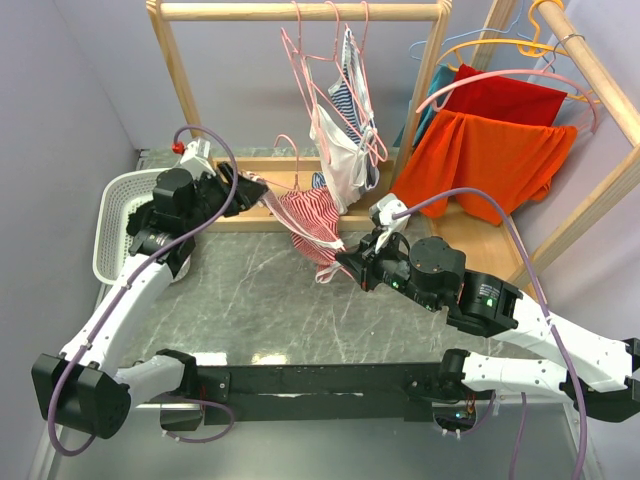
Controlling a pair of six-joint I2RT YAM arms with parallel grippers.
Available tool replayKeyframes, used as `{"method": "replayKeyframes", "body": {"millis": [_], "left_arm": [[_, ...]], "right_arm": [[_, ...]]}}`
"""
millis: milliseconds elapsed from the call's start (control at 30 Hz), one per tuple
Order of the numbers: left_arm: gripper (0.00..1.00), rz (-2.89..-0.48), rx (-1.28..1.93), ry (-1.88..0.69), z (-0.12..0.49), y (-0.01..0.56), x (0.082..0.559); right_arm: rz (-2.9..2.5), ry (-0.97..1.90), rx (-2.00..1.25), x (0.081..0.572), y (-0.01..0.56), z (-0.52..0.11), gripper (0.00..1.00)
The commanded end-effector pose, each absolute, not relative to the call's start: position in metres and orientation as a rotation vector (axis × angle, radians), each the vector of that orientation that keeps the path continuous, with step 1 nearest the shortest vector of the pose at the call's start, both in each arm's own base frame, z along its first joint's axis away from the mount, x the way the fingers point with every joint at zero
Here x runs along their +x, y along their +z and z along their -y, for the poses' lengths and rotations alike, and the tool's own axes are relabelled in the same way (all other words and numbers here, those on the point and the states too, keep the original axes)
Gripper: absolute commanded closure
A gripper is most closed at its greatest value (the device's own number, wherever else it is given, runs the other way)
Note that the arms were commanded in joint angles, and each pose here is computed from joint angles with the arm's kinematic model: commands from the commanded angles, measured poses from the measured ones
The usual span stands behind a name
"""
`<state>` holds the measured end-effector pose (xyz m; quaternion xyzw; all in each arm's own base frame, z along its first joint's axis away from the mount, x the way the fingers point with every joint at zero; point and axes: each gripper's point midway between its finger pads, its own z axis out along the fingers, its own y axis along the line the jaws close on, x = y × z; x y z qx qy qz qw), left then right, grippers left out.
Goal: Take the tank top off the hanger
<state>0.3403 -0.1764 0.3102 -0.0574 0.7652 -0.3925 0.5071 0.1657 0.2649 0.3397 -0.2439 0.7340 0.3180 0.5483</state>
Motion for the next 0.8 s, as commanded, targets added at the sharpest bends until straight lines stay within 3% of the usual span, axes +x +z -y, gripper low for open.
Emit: {"method": "replayKeyframes", "body": {"millis": [0, 33, 167, 467, 767], "left_arm": [[0.60, -1.781, -0.133, -0.913, 0.172, 0.334, 0.343], [0.64, -1.786, -0.138, -0.904, 0.171, 0.333, 0.344], [0.99, -1.801, -0.168, -0.837, 0.162, 0.329, 0.347], [0.99, -1.831, -0.293, -0.537, 0.116, 0.327, 0.374], [0.99, -1.934, -0.350, -0.437, 0.100, 0.293, 0.415]], "right_arm": [[-1.641, 0.822, -0.518, 0.165, 0.376, -0.267, 1.00], [-1.638, 0.823, -0.518, 0.165, 0.377, -0.266, 1.00], [-1.650, 0.795, -0.509, 0.168, 0.375, -0.263, 1.00], [-1.703, 0.791, -0.562, 0.157, 0.360, -0.252, 1.00], [-1.719, 0.850, -0.618, 0.139, 0.357, -0.246, 1.00]]}}
